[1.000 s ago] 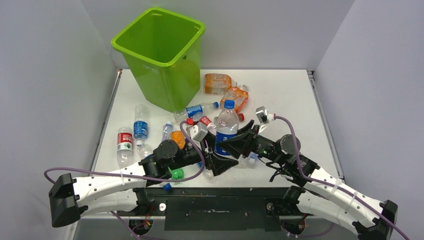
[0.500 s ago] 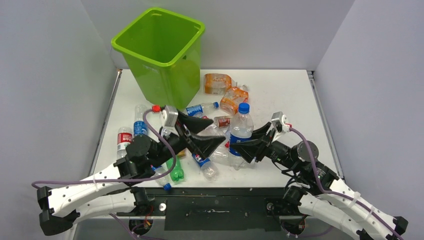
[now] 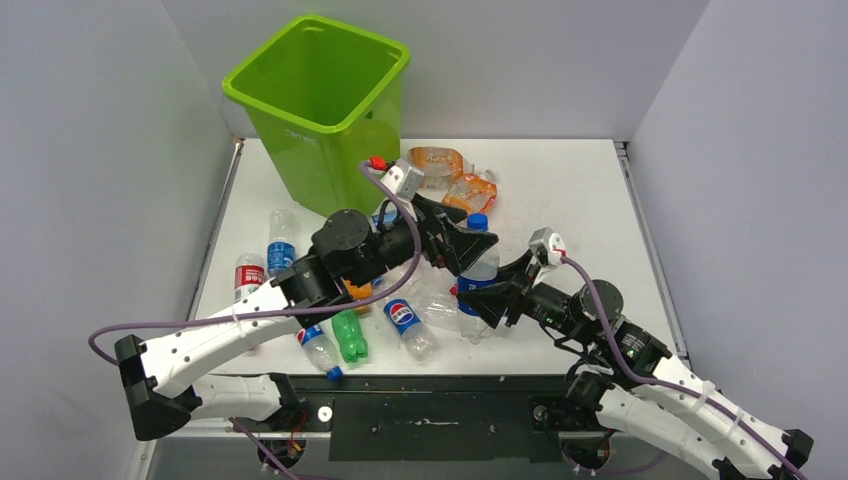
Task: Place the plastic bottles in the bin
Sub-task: Place the plastic bottle in the trash bin, then pick up the plastic bottle at the center of the board.
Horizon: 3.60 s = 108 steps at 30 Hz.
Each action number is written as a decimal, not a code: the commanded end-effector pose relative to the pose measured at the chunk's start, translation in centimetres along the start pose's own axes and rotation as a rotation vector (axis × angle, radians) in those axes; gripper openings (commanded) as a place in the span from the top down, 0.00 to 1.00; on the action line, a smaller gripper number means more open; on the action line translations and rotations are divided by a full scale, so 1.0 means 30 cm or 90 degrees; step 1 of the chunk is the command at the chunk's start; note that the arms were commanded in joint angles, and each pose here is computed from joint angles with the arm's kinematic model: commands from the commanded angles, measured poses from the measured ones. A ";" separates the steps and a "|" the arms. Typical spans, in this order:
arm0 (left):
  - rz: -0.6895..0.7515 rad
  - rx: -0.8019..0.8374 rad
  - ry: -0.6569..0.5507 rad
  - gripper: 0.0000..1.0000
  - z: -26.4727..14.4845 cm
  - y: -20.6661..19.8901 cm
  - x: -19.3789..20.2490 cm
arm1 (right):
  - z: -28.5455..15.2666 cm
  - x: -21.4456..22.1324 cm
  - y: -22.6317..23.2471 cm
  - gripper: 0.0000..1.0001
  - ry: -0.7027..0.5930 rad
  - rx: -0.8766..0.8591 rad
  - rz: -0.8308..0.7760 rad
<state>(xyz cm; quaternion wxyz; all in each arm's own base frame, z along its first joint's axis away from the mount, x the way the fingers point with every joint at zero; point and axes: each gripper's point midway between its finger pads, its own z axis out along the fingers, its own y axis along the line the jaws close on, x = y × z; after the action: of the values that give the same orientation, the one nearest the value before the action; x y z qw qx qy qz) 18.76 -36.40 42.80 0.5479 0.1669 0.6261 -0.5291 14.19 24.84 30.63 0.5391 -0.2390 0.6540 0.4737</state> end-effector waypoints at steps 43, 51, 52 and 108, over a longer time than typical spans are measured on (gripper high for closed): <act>0.467 -0.333 -0.480 1.00 -0.343 0.214 -1.091 | -0.173 -0.141 -0.179 0.10 -0.166 0.235 0.057; 0.460 -0.327 -0.573 1.00 -0.231 0.430 -1.264 | -0.124 -0.021 -0.254 0.10 -0.103 0.286 0.065; 0.453 -0.323 -0.571 1.00 -0.205 0.464 -1.276 | -0.126 -0.018 -0.264 0.10 -0.107 0.296 0.069; 0.226 -0.227 0.026 0.09 -0.461 0.508 0.243 | -0.185 0.398 -0.498 0.10 0.062 0.584 0.254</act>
<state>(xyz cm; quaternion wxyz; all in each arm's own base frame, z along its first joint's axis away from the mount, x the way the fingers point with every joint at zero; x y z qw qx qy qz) 20.96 -22.53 24.33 0.6039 0.2547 0.7030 -0.2761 20.47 17.35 13.33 0.4505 0.0097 0.8733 0.1851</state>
